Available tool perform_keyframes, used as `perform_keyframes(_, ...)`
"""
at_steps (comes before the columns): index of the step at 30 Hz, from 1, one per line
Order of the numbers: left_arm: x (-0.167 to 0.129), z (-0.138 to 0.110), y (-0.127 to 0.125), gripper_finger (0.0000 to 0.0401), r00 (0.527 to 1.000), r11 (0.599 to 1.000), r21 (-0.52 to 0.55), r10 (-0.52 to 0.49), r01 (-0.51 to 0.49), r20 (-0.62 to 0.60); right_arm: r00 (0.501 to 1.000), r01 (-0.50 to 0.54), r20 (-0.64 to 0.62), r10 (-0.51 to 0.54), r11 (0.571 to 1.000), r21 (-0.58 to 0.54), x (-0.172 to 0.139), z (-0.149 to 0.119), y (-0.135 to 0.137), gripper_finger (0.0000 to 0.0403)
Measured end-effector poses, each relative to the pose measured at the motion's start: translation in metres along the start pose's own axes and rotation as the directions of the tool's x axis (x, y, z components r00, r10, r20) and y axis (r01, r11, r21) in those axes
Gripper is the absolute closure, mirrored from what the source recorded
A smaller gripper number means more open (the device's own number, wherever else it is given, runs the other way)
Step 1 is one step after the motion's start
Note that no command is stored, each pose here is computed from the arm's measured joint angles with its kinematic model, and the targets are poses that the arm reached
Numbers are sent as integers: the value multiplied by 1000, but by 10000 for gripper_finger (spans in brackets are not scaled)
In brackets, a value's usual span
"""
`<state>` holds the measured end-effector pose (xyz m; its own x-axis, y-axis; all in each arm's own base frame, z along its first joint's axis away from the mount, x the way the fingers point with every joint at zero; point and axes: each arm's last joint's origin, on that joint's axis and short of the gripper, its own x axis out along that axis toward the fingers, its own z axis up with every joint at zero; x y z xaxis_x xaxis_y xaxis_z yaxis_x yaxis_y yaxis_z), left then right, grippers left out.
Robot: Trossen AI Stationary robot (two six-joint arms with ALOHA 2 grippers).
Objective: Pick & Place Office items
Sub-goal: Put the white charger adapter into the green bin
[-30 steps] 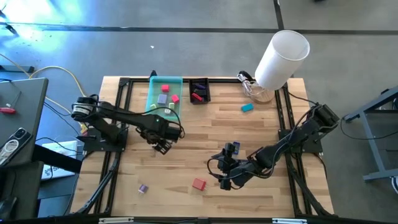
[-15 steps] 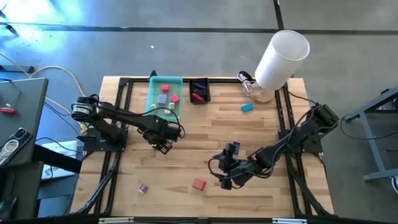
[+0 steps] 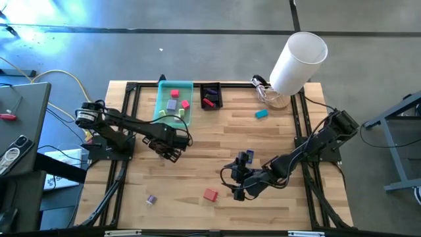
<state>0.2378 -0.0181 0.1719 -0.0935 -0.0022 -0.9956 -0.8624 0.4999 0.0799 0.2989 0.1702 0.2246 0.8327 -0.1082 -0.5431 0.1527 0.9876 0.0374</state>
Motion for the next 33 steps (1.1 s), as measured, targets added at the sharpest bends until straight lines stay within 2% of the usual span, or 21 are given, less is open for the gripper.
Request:
perform_keyframes(7, 14, 1, 3, 209, 999, 999, 9, -34, 35, -5, 1000, -16, -8, 16, 1000, -1, 0, 0, 0, 89)
perform_keyframes(14, 22, 4, 12, 210, 1000, 1000, 30, -9, 9, -21, 1000, -17, -9, 17, 1000, -4, 0, 0, 0, 89)
perform_keyframes(17, 22, 5, 12, 226, 1000, 996, 92, -2, 3, -8, 1000, -18, -7, 17, 1000, -23, 0, 0, 1, 89)
perform_keyframes(21, 22, 5, 13, 275, 1000, 991, 132, 4, -2, -11, 1000, -20, -3, 19, 1000, -24, 0, 0, 1, 89)
perform_keyframes(24, 22, 4, 13, 278, 999, 987, 157, -10, 17, -48, 1000, -20, -3, 19, 999, -27, 0, 0, 1, 89)
perform_keyframes(29, 12, 5, 9, 278, 999, 979, 200, -46, 47, -10, 1000, -19, -2, 19, 999, -49, 0, 1, 1, 89)
perform_keyframes(33, -11, 6, 6, 278, 990, 966, 238, -118, 98, 72, 1000, -20, 10, 20, 999, -36, 1, 3, 0, 89)
